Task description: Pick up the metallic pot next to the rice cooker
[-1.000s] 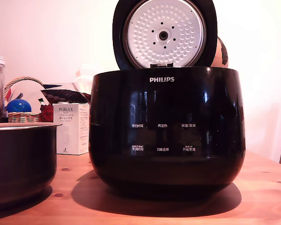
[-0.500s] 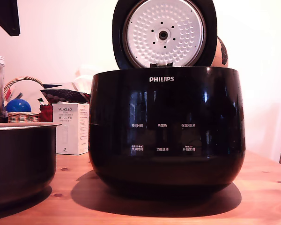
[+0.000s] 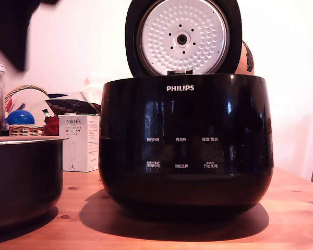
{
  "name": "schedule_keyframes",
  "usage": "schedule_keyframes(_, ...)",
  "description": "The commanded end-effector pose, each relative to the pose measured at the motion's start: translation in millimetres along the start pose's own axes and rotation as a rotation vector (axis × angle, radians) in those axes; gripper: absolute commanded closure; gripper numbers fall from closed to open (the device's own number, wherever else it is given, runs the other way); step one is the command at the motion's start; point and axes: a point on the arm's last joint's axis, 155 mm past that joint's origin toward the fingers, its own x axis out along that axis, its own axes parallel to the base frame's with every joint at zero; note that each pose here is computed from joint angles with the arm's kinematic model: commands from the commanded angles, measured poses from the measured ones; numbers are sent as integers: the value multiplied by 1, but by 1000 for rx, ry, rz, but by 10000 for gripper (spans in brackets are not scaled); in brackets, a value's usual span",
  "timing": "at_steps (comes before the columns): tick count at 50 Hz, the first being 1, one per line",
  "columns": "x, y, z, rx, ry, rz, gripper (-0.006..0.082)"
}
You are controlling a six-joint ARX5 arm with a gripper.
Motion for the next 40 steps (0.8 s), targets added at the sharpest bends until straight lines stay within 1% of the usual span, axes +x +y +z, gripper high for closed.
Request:
schedule_keyframes(1, 10, 5, -10, -4, 45, 19, 791)
schedule_keyframes(6, 16, 7, -16, -20, 67, 26, 778)
schedule_keyframes(11, 19, 9, -10, -39, 39, 31, 691)
schedule_keyframes(15, 22, 7, -7, -44, 30, 32, 591)
schedule_keyframes(19, 28, 4, -9, -27, 41, 29, 440)
schedule_keyframes(21, 31, 2, -12, -20, 51, 30, 396)
schedule_keyframes(30, 46, 7, -17, -7, 67, 67, 294)
schedule_keyframes(38, 58, 22, -14, 0, 50, 134, 290)
schedule_keyframes(40, 59, 31, -11, 3, 37, 179, 291)
